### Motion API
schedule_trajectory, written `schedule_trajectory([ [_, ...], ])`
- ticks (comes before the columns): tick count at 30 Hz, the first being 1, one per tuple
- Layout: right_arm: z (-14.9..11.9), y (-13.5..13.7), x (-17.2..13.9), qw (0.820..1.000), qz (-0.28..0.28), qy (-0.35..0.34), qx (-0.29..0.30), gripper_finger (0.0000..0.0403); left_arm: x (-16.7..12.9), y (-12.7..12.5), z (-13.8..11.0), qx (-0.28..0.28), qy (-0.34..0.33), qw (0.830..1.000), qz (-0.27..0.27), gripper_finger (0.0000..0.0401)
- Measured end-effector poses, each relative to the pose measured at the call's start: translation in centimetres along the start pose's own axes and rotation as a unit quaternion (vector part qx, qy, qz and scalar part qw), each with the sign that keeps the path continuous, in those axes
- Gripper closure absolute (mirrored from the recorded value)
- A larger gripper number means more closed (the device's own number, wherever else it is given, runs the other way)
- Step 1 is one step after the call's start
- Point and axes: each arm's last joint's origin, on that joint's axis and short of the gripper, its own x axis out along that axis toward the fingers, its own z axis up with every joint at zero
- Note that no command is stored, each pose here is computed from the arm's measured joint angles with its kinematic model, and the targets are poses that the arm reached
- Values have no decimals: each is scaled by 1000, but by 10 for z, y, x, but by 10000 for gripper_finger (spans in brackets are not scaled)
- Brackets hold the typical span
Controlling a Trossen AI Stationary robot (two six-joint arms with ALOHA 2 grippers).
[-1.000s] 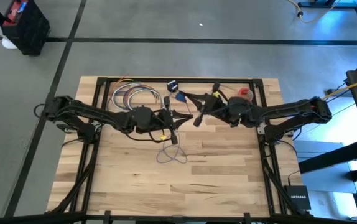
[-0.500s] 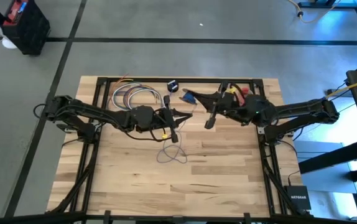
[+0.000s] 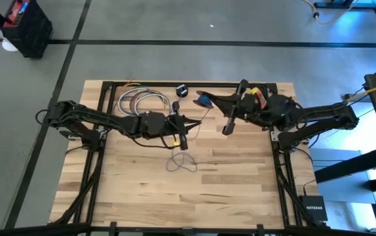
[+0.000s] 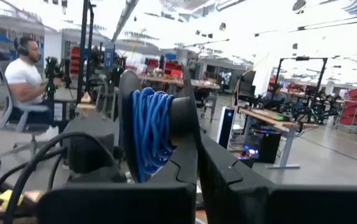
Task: Coil cords
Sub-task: Coil the blue wire onto the black spool
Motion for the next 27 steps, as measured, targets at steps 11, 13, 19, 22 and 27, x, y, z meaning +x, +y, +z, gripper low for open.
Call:
schedule_trajectory([
  [11,-8,1,-3,997,20,74,-31,397,-20,17,8,13,38,998,50,400],
  [13,-12,2,-3,994,31,93,-40,397,-28,25,14,10,37,997,72,400],
  [19,-31,8,2,983,49,153,-87,397,-54,50,31,-8,19,995,96,401],
  [22,-44,11,8,973,18,187,-131,397,-67,57,39,-15,9,995,97,401],
  [27,-61,16,18,954,-21,220,-201,397,-86,58,42,-27,26,997,62,401],
])
